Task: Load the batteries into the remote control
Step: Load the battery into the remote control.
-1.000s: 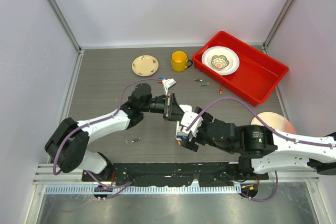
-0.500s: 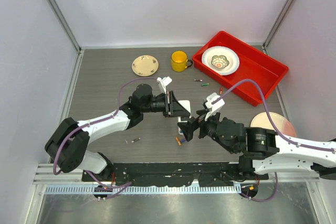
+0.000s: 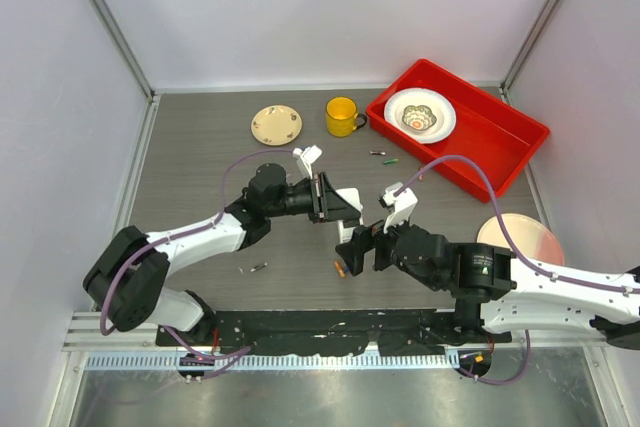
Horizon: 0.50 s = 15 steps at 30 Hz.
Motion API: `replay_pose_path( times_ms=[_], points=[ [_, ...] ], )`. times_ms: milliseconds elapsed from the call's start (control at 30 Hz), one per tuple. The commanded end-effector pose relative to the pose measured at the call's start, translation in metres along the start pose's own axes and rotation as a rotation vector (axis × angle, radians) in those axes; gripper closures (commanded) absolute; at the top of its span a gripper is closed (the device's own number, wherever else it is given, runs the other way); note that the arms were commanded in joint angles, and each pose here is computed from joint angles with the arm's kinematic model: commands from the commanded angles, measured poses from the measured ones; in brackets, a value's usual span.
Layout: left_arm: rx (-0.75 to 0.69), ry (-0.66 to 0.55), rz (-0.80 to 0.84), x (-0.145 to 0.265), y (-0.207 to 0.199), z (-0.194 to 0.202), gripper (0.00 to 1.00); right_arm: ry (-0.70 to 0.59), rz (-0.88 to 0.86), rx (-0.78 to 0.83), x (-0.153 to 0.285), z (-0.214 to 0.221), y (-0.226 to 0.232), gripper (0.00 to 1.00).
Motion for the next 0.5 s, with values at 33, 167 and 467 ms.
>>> replay_pose_path(
  times_ms=[33, 167, 467],
  points=[
    [-0.077, -0.049, 0.129, 0.0078, -0.0258, -0.0051, 1.0, -0.008, -0.029, -0.074, 0.004, -0.0005, -0.0008, 0.02],
    [-0.084, -0.055, 0.159, 0.0102, -0.0306, -0.0052, 1.0, -0.013, -0.046, -0.086, 0.0037, -0.0001, -0.0015, 0.05],
    [-0.08, -0.051, 0.185, 0.0118, -0.0332, -0.0037, 1.0, -0.027, -0.053, -0.116, -0.0018, 0.0, -0.008, 0.1]
  ],
)
Point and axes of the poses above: each gripper's point midway between its finger pads, its own x axis back along the fingers, its own y axis along the line the jaws close on, z = x × y, the point moved 9 cm from there along x, back along the fingers, and after that the axes turned 14 degrees about x, right-handed, at the moved point
